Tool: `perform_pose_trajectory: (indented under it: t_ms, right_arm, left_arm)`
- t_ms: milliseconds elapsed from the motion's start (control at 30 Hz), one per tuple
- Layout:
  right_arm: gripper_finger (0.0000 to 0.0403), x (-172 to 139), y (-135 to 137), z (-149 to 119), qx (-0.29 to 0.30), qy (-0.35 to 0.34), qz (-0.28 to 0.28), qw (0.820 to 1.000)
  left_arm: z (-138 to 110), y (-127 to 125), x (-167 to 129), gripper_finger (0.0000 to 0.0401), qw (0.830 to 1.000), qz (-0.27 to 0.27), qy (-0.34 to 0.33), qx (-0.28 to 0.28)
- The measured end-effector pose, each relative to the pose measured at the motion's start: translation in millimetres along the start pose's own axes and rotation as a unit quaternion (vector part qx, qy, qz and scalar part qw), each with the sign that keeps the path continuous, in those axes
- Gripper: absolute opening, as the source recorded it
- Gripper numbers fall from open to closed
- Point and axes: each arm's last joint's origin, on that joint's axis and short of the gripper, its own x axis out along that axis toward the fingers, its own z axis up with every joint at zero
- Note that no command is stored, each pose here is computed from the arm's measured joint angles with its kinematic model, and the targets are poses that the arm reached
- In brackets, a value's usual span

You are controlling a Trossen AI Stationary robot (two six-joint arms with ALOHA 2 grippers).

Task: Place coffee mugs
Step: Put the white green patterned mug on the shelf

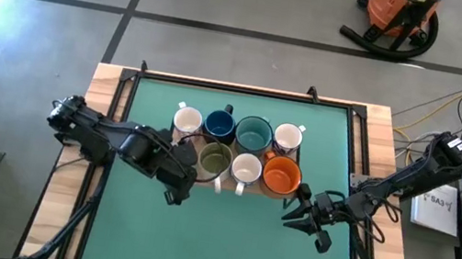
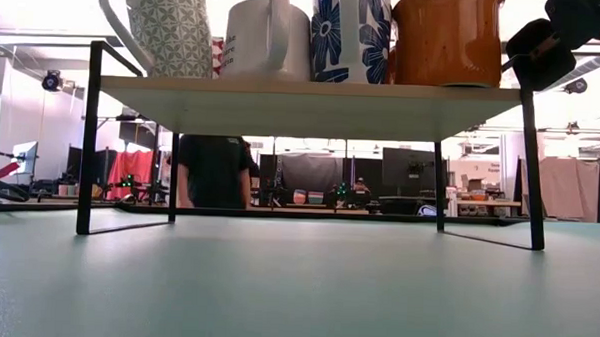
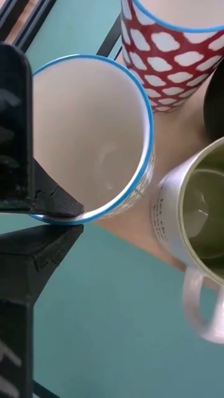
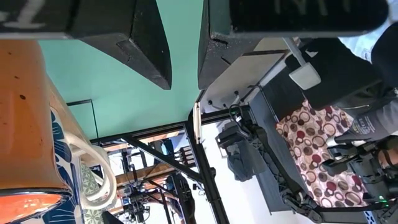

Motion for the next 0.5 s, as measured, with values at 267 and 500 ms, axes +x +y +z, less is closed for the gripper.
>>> perform_pose_trajectory:
  t_ms: [267,500]
  right_arm:
    - [0.0068,0.0,-0.1,0.0,0.000,0.000,0.000,1.000]
    - [0.0068,0.0,-0.1,0.0,0.000,0.000,0.000,1.000]
  left_arm:
    - [-0.2,-0.3,0.0,0.0013,1.000,-0.011,0.012,-0.002]
    - [-0.5,-0.5,0.0,0.0032,1.000,-0.015,0.016,-0.003]
